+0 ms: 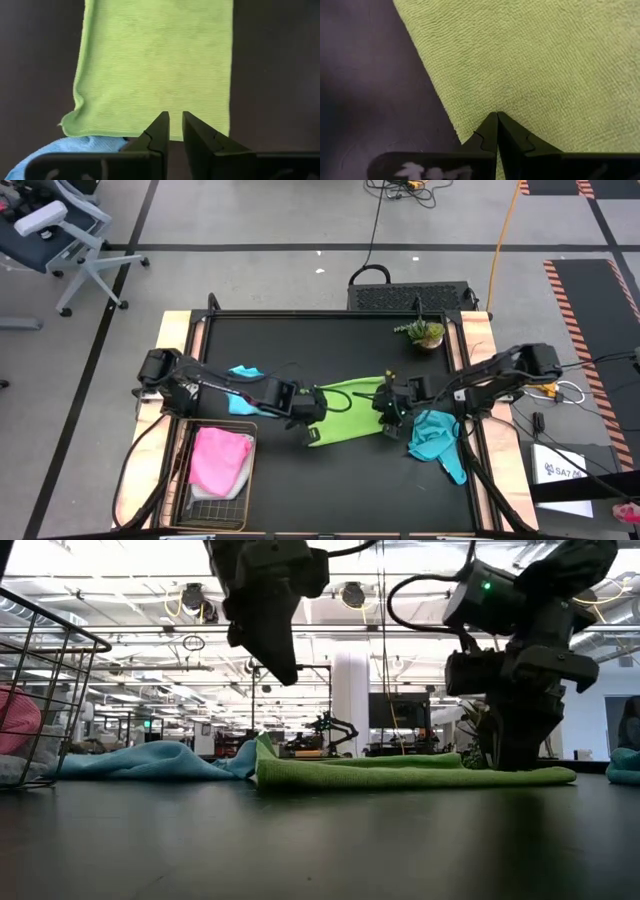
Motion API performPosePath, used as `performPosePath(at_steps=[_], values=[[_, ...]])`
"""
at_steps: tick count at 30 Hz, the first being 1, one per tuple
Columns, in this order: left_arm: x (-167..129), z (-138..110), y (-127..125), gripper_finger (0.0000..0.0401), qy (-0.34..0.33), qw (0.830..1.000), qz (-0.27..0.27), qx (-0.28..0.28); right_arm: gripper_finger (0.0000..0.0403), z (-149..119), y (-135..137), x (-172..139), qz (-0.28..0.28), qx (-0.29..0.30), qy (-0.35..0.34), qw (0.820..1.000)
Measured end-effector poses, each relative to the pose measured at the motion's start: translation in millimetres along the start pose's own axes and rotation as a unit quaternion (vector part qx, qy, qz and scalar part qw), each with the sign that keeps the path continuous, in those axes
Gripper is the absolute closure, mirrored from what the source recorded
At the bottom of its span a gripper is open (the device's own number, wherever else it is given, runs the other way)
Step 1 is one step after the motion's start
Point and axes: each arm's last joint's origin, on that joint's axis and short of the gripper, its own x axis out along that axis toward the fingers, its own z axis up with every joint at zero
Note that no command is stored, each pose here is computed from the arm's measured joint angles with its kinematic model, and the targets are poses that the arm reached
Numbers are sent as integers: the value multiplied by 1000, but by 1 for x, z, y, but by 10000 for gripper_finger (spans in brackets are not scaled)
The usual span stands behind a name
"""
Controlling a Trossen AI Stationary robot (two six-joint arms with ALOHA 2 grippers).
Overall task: Fold microfiber towels
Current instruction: Fold the green microfiber cloth
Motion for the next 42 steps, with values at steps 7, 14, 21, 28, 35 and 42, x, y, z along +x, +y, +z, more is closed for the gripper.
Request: performPosePath(at_steps=[7, 14, 21, 28, 35, 42], values=[[2, 4, 9, 350, -1, 1000, 6, -2, 403, -2, -24, -7, -116, -109, 19, 987], [3, 8, 16, 350, -7, 1000, 18, 15, 403, 15, -46, -38, -263, -201, -46, 943], [5, 17, 38, 350, -32, 996, 82, -13, 403, 35, -29, -64, -89, -89, -189, 974], [8, 28, 73, 350, -39, 991, 108, -63, 403, 45, 4, -37, -13, -76, -218, 973], [9, 34, 102, 350, -32, 989, 124, -76, 403, 49, 23, 10, 26, -32, -211, 977], [9, 37, 121, 350, -24, 989, 123, -72, 403, 40, 30, 35, 40, 12, -175, 984]])
